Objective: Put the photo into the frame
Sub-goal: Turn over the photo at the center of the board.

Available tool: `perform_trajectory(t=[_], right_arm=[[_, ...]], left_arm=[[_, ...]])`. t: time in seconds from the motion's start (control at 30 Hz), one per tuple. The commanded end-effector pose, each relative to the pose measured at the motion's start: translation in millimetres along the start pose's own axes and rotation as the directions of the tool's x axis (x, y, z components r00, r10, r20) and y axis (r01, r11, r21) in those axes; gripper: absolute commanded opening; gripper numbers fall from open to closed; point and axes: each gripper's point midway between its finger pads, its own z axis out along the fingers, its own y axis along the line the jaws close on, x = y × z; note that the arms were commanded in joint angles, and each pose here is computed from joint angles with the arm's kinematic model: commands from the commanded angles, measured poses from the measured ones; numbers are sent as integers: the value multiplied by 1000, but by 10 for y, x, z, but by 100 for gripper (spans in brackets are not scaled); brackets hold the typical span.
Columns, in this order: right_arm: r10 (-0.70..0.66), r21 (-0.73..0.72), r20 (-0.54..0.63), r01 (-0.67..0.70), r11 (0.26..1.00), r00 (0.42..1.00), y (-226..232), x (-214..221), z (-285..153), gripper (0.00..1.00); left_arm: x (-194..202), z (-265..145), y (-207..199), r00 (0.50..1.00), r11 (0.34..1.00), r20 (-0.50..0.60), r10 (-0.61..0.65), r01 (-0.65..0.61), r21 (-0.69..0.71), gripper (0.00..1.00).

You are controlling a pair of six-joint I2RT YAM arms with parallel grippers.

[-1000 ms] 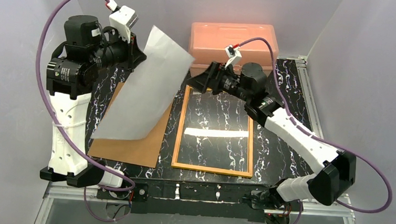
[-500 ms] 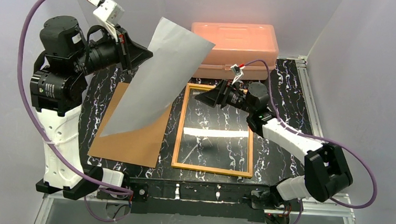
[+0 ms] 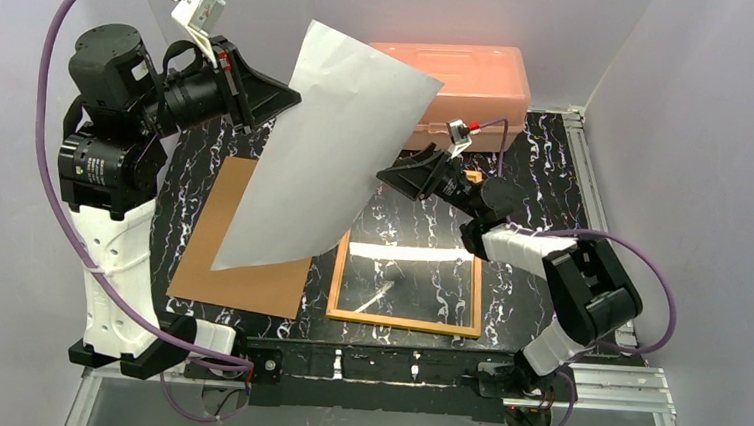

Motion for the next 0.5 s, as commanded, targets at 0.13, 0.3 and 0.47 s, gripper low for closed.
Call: perform_trajectory(t=[0.13, 0.3, 0.47], right_arm=[[55, -303, 51, -37, 952, 997, 552, -199, 33, 92], [37, -355, 33, -23, 935, 999, 808, -180, 44, 81], [24, -369, 71, 4, 930, 997, 995, -246, -47, 73]], left_arm=[[-116, -30, -83, 999, 999, 39, -16, 15, 33, 0], [-109, -10, 48, 999, 1000, 47, -27, 27, 0, 0], [-99, -29, 229, 998, 998, 55, -24, 27, -57, 0]])
